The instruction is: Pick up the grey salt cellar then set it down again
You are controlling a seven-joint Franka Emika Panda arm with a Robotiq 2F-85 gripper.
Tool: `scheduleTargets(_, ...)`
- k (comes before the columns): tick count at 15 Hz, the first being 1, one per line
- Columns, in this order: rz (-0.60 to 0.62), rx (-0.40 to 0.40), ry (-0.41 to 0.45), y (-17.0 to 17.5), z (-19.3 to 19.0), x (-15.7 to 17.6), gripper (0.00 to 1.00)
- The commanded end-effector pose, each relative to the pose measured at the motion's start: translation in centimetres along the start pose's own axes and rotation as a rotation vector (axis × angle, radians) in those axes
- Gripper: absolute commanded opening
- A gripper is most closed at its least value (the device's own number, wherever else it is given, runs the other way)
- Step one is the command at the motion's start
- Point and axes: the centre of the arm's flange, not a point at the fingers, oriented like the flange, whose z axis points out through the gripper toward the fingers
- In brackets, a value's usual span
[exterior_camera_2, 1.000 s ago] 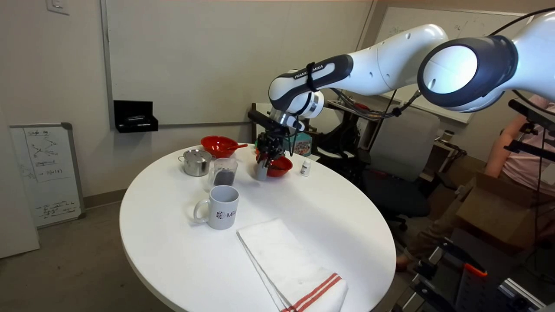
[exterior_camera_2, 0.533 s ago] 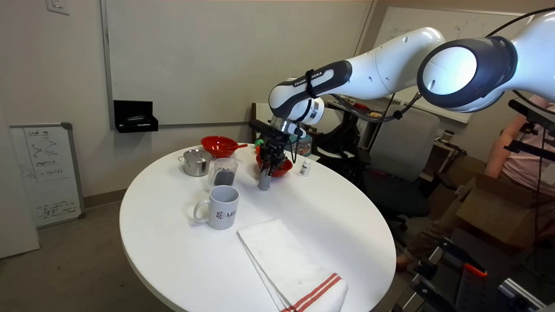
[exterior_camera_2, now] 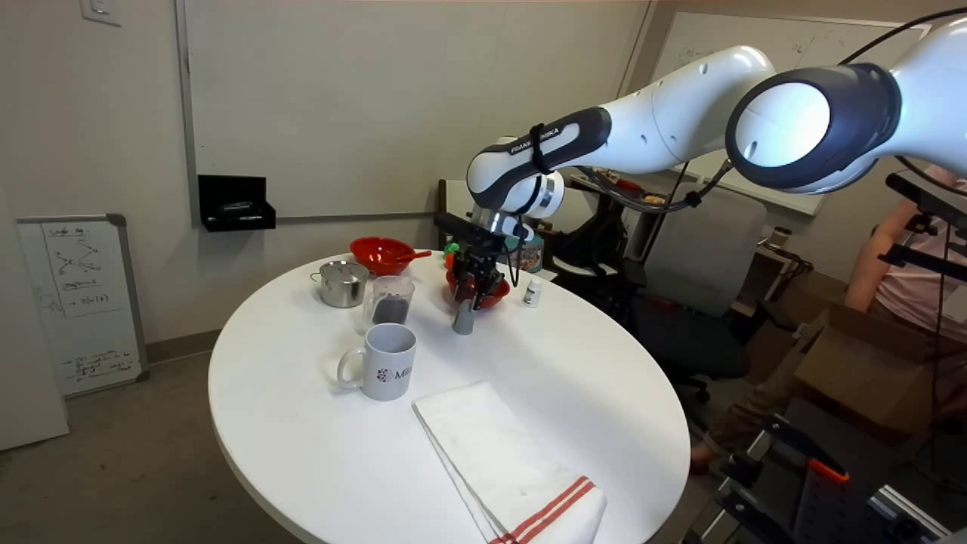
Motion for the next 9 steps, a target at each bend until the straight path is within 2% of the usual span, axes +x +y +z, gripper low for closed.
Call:
scheduleTargets(1,0.012,-0.013,0.052,0.8,-2.4,-0.1,0.89)
scheduleTargets(2,0.016,-0.024,0.065,0.9,-3.0,-0.1,0.97)
scheduleTargets(3,0.02,-0.036,0.078,0.9,-3.6,-0.2,1.0)
scheduleTargets(6,0.053,-0.134,0.118,1.0,-6.0,-0.4,1.0)
scheduleTargets(7,0.031,-0.073,0.078,0.2,-3.8,0.4,1.0)
scheduleTargets(9,0.044,-0.104,0.094,0.3,-5.2,0.1,1.0)
